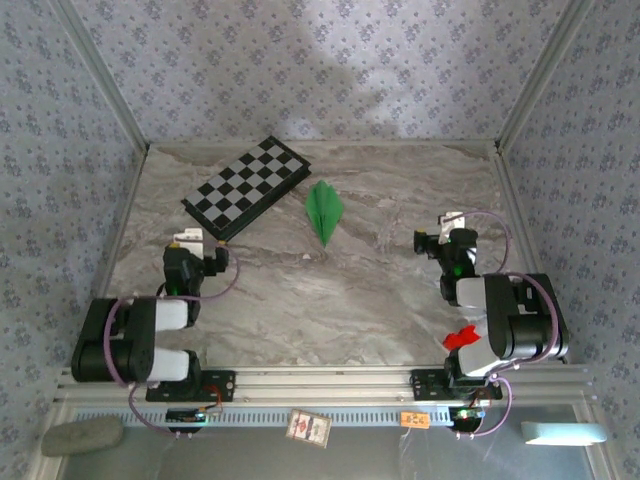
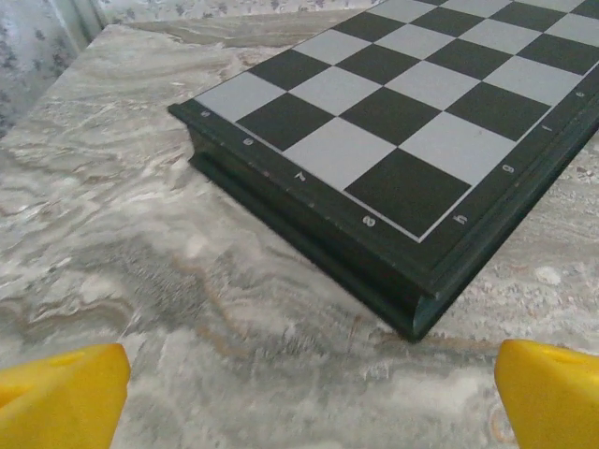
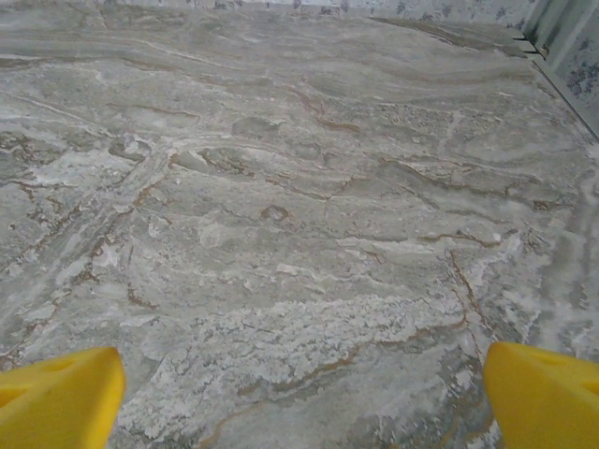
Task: Fold a paper plane with a square sheet of paper (pick it up from the middle)
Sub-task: Reset both arms
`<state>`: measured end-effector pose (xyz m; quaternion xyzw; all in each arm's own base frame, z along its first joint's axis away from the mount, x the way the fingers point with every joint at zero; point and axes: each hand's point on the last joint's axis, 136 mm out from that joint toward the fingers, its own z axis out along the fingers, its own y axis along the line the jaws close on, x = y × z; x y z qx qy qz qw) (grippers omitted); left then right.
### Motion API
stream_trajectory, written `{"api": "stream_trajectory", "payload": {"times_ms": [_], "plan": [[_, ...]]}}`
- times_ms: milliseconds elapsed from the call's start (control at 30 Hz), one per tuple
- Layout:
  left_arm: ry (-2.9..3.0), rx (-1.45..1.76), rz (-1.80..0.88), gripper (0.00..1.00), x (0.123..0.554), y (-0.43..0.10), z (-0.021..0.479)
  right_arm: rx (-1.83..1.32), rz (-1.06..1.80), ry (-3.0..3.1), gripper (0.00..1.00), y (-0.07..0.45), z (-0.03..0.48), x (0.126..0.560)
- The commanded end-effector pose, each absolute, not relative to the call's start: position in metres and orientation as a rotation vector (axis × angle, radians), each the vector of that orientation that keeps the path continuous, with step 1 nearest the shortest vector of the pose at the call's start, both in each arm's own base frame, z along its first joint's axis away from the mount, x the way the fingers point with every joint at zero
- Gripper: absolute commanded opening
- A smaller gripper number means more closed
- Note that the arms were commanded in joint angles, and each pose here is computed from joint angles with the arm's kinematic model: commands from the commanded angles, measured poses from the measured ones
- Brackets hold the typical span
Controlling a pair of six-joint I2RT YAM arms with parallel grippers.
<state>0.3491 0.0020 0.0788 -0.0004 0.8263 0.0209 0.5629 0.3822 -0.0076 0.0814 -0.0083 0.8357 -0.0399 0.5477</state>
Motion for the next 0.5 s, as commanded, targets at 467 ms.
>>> {"api": "stream_trajectory", "payload": {"times_ms": [467], "plan": [[1.962,-0.074,0.06,1.0,0.397,0.014,0.089,0.015,-0.061,1.978,1.0,-0.015,0.084,0.392]]}}
